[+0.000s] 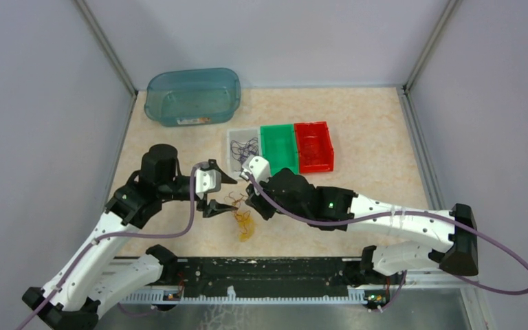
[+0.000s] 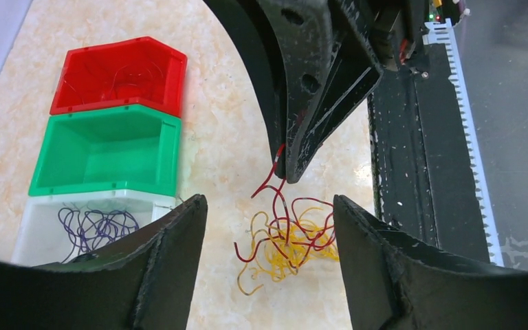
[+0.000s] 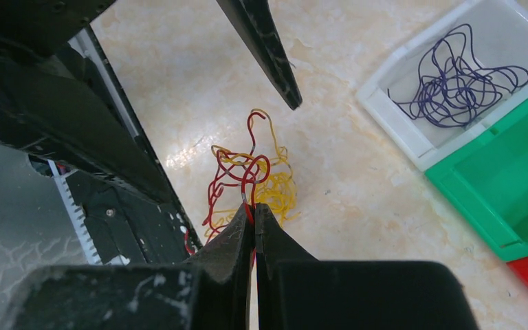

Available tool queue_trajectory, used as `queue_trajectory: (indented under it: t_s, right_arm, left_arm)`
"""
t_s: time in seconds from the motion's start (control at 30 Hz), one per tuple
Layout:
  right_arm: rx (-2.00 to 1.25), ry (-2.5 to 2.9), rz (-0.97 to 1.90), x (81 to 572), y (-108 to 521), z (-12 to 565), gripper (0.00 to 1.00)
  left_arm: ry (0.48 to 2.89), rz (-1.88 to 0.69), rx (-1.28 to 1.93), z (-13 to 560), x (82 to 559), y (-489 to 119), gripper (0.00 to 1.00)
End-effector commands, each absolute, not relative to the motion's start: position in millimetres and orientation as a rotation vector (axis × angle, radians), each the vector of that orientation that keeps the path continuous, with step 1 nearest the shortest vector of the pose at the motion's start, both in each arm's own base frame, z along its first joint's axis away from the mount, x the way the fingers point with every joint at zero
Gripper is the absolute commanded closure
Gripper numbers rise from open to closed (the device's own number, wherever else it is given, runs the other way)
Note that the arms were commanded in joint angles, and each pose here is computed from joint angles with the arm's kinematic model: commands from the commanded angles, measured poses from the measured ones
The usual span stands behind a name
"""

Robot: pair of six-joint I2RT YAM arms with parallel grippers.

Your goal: Untangle the cables

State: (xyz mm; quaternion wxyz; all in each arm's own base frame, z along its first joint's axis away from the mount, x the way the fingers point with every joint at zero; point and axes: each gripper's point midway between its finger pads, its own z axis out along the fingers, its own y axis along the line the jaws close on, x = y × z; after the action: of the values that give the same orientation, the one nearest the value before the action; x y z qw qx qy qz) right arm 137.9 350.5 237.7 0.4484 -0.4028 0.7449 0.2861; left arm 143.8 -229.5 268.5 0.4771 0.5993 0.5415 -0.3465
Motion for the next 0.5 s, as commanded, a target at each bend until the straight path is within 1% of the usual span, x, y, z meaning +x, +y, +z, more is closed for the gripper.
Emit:
queue_trajectory:
  t_s: [0.0,0.17,0.33,0.47]
  right_arm:
    - [-0.973,1.706,0.832,132.8,369.3,283.4,1.0]
    - [-0.996,1.688,0.862,128.4,373.3,286.2,1.0]
    - [-1.003,1.687,0.874,127.2,376.8,284.1,1.0]
    - [-0.993,1.69,0.885,127.5,380.2,284.5,1.0]
  left_arm:
    - [1.257,-0.846,1.462,273.7,144.6,-233.7,0.29]
    - [1.226,-0.875,1.446,283.4,144.7,-238.6,0.44]
    - [1.228,-0.901,1.459,281.9,143.1,-240.7,0.52]
    - [1.253,-0.897,1.455,278.3,145.5,-241.0,0.68]
